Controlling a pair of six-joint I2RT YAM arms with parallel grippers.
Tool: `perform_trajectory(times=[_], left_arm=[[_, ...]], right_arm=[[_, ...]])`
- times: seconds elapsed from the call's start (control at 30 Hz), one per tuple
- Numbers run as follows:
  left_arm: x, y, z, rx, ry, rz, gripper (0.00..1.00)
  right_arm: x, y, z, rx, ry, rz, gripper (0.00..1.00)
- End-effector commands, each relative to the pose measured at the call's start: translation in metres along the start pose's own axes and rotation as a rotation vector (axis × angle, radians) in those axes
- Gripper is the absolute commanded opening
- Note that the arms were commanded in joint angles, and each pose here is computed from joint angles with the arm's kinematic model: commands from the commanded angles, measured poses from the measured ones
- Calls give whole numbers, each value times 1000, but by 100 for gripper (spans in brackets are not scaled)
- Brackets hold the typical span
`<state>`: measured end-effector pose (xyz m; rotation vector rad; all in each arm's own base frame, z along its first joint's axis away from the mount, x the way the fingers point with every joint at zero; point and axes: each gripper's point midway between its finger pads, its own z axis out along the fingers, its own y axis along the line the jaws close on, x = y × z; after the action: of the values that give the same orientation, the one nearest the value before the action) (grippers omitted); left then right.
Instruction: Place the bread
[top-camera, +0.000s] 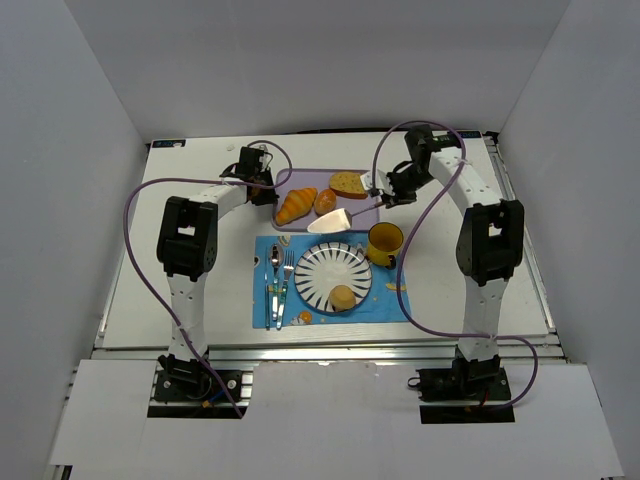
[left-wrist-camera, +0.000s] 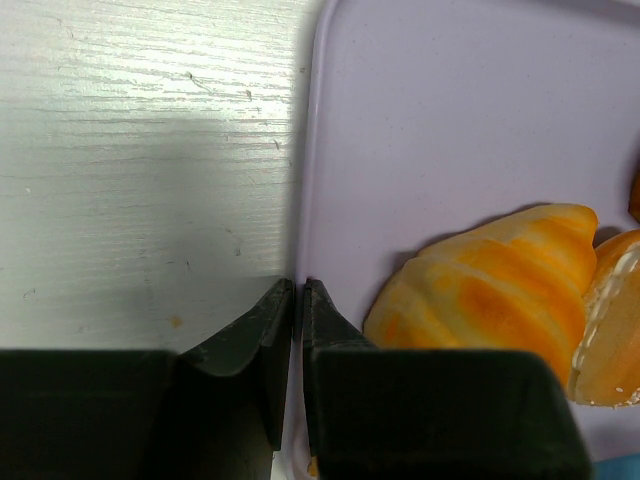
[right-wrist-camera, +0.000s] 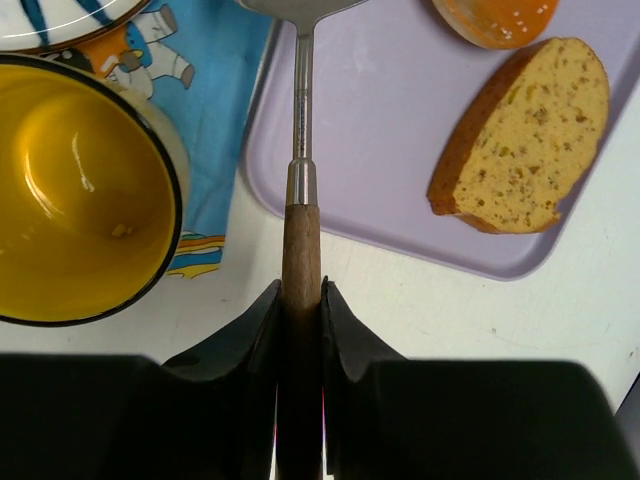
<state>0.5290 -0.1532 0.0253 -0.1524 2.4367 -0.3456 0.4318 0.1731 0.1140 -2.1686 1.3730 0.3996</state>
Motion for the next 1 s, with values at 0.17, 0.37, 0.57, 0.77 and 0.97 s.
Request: perform_trajectory(times=[0.17, 0.37, 0.57, 0.77, 0.97], left_arm=[[13, 11, 4, -28, 42, -3, 20], [5, 8, -3, -25, 15, -1, 20], [-8, 6, -11, -25, -18, -3, 21], [-26, 1, -24, -17, -81, -11, 28], [-36, -4, -28, -4, -101, -20, 41]], right_arm=[[-11, -23, -24, 131, -59, 99, 0], [-4, -26, -41, 193, -87, 201, 0], [16, -26, -68, 309, -115, 522, 0], [45, 0, -86, 464, -126, 860, 0], [56, 36, -95, 544, -107, 985, 0]])
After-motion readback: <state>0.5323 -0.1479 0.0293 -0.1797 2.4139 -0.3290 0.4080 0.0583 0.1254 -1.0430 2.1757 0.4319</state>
